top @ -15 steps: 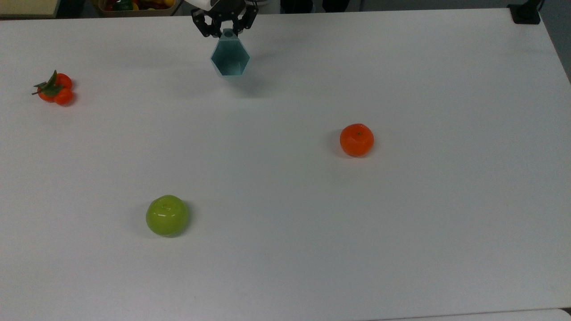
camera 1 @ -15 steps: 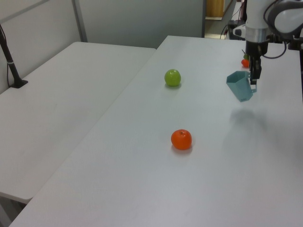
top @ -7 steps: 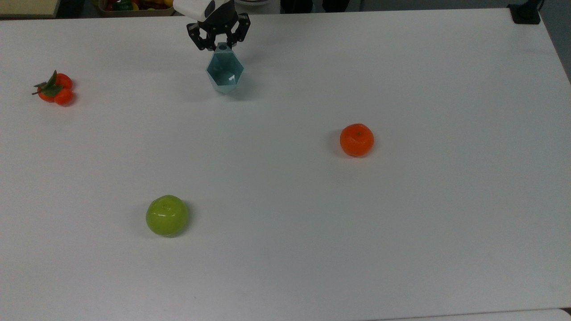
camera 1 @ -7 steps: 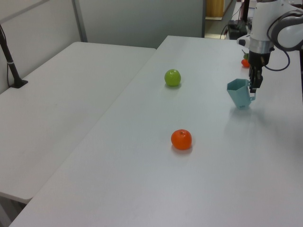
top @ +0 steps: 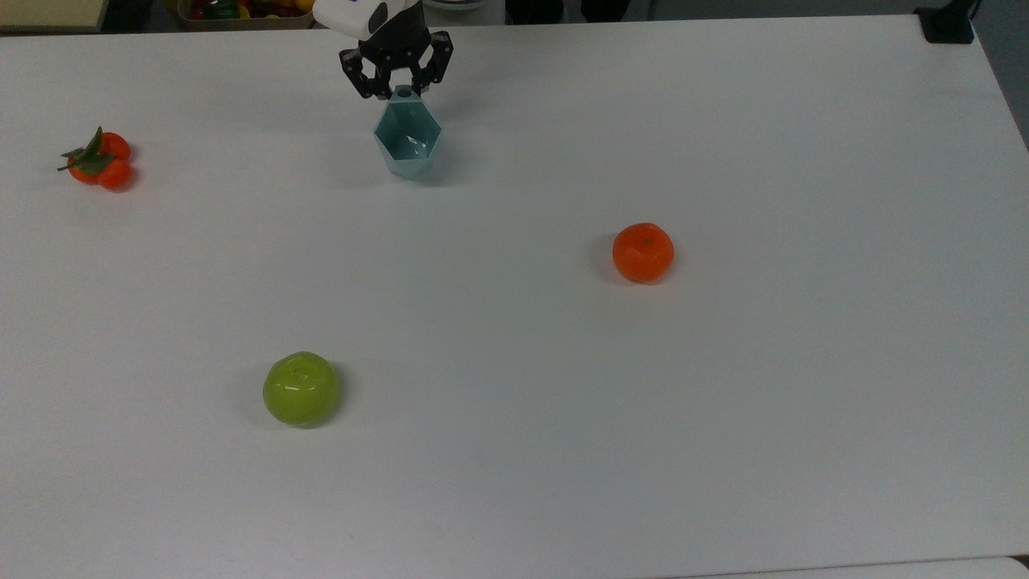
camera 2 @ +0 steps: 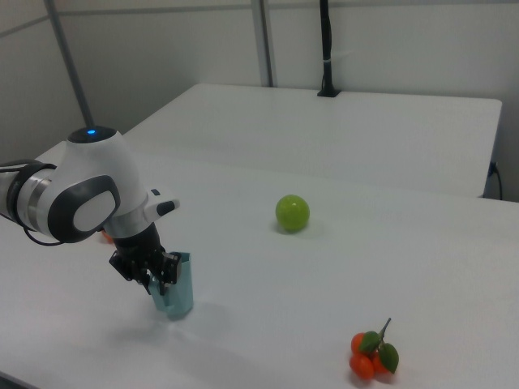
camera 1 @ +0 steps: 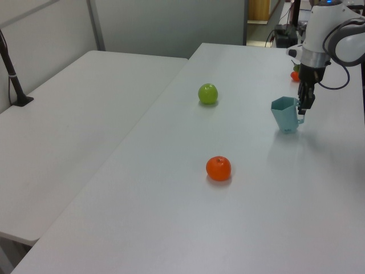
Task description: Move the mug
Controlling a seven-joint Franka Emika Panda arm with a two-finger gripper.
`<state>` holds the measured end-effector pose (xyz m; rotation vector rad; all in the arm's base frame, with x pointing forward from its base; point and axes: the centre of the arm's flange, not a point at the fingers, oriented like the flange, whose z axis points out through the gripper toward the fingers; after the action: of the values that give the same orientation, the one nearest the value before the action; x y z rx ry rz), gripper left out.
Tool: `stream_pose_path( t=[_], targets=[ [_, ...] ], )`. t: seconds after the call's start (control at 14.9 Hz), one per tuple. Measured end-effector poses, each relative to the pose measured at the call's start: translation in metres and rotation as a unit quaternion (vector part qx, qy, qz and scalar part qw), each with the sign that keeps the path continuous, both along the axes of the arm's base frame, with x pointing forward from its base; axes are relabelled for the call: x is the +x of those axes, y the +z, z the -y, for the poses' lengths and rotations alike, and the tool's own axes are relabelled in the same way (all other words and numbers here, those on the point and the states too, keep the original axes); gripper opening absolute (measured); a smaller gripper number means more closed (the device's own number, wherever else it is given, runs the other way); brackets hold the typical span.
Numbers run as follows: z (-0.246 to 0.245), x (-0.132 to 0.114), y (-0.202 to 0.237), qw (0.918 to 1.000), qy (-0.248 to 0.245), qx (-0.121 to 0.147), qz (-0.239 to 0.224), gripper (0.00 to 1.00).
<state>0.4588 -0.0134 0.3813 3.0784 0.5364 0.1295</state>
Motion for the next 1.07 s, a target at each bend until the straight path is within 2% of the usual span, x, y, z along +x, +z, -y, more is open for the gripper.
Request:
stream_pose_path(
  t=[0.2,0.27,0.34,0.54,0.6,0.74,0.81,0.94,1.07],
  targets=[
    [0.0,-0.002,-0.006,1.0,0.0,0.0,-0.007,0.3],
    [0.0,-0.003,-0.011,0.9999,0.0,0.0,-0.012,0.41],
    [0.001,-0.004,-0.015,0.9999,-0.001,0.0,-0.016,0.43],
    [0.001,-0.004,-0.017,0.9998,-0.001,0.0,-0.019,0.59],
    [0.001,-0.004,-0.017,0.9998,-0.001,0.0,-0.019,0.73],
    [0.001,-0.004,-0.016,0.9997,-0.001,0.0,-0.023,0.82],
    [0.002,-0.002,-0.01,0.9997,-0.001,0.0,-0.024,0.96],
    [0.002,0.011,0.024,0.9994,-0.014,0.002,-0.031,1.0],
    [-0.006,0.03,0.086,0.9983,-0.052,0.002,-0.027,1.0]
  ],
)
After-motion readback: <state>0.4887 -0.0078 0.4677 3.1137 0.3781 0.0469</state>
